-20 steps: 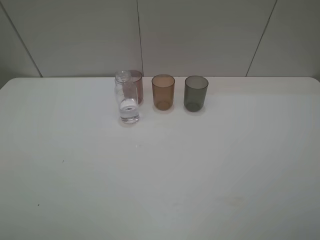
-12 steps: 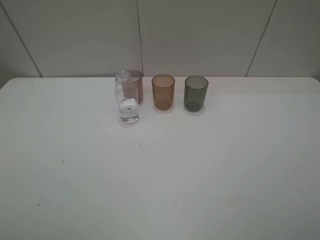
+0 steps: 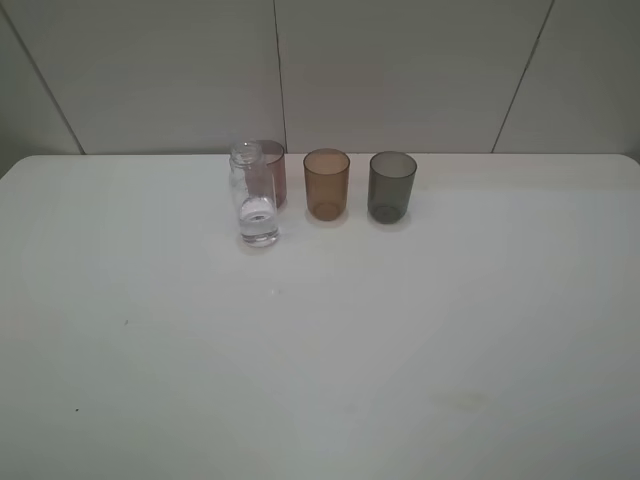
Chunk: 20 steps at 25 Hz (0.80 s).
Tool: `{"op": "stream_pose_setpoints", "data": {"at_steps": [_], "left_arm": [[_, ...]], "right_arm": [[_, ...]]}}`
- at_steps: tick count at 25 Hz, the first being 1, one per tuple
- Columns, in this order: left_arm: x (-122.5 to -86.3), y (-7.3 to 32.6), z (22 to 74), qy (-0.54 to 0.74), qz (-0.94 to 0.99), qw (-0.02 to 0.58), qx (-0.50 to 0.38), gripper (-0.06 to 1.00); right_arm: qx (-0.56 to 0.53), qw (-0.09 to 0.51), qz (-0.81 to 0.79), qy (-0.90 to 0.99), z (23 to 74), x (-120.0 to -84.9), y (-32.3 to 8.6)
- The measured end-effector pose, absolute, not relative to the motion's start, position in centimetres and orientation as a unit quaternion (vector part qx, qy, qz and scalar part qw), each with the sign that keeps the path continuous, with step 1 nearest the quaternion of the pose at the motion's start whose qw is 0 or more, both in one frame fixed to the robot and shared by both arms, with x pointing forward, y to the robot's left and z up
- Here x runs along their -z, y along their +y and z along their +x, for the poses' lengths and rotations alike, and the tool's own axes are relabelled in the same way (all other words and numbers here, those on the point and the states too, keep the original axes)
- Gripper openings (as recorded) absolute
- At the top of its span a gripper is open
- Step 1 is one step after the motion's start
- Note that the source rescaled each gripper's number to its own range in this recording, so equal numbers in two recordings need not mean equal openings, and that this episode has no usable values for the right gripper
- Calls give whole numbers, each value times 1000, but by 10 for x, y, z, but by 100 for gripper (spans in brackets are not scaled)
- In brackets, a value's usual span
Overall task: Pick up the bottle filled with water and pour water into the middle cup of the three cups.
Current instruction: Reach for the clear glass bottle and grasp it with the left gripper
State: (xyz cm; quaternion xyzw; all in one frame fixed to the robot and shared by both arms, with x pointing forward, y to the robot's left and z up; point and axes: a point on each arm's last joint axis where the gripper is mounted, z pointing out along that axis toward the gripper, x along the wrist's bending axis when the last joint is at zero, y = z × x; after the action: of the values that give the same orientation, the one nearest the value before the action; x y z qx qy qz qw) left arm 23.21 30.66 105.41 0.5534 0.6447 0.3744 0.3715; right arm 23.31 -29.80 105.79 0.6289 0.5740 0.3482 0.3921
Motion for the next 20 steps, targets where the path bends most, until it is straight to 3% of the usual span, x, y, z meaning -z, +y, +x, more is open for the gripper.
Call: {"op": "stream_pose_setpoints", "data": {"at_steps": [20], "left_arm": [[-1070,303,243,612,561,398,-390,100]], "right_arm": [[-348,392,629,574,233,-1058,-298]]}}
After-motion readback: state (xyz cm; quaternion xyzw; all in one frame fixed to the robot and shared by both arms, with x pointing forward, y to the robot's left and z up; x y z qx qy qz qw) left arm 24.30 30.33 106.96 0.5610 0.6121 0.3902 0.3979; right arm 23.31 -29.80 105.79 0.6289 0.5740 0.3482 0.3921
